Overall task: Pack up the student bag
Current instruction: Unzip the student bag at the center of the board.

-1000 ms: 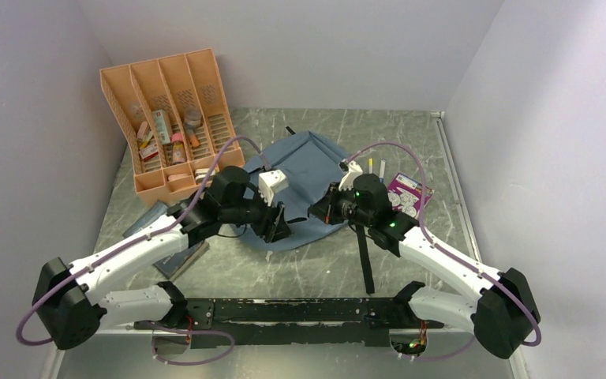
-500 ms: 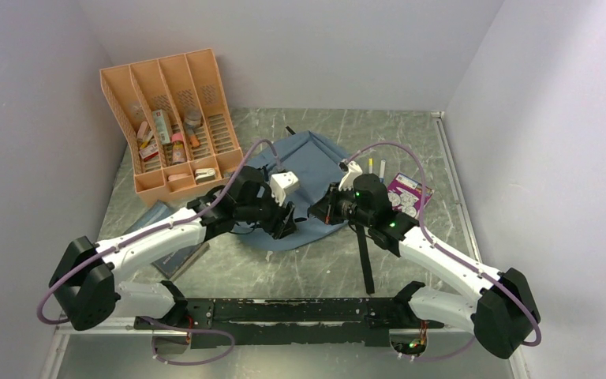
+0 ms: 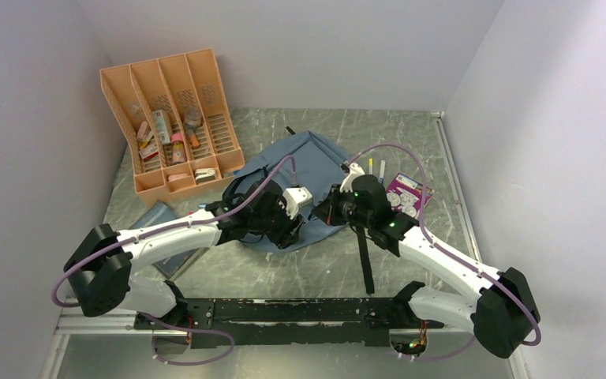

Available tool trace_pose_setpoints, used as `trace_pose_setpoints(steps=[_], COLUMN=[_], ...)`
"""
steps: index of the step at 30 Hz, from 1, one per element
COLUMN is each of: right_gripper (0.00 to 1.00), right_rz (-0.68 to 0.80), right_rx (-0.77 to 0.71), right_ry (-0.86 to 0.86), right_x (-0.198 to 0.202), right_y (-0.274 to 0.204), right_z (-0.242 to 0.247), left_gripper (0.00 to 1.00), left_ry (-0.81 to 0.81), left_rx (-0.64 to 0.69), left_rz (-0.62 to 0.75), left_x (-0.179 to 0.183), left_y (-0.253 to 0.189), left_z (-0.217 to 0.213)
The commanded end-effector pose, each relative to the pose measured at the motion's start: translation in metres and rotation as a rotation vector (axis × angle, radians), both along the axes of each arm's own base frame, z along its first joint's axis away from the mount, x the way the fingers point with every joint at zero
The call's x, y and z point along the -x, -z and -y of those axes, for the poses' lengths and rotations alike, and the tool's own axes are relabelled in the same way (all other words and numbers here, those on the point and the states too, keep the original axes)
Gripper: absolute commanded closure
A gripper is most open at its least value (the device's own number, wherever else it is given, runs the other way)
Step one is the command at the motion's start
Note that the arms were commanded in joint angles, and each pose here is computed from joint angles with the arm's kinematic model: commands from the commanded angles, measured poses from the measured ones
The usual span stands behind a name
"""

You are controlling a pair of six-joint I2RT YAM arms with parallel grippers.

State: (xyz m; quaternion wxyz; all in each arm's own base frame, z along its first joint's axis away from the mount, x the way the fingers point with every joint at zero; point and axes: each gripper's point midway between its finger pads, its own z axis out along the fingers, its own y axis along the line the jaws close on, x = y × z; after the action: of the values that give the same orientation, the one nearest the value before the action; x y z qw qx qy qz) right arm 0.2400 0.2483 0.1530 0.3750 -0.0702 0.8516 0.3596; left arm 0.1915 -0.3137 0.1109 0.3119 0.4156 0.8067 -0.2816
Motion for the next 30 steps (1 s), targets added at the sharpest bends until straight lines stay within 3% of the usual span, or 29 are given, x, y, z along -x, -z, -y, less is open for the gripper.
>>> trace_pose_setpoints(steps=[1,10,21,30], right_gripper=[1.0,1.0,1.0,1.0], right_rz=[0.027,-0.049,-0.155,-0.113], right_rx=[-0.008,0.083,0.364,0.45], right_ry=[0.066,0.188,0.451,0.555], right_x=[-0.013,-0.02,-0.047,-0.07], right_y=[-0.011,0.012,0.056,0.052], right_z=[0.005,0.024,0.084,0.103], left_gripper=[0.49,0.95,0.95,0.95], left_ry=[-0.019,-0.017,-0.001,-0.002], left_rx=[-0.085,-0.099,-0.069,-0.066], left_rz=[0.028,0.02,0.018,0.012], left_x=[-0.003,-0.001,0.006,0.008], left_y=[0.006,0.007,0.002,0.003], left_z=[-0.006,-0.006,-0.007,-0.008])
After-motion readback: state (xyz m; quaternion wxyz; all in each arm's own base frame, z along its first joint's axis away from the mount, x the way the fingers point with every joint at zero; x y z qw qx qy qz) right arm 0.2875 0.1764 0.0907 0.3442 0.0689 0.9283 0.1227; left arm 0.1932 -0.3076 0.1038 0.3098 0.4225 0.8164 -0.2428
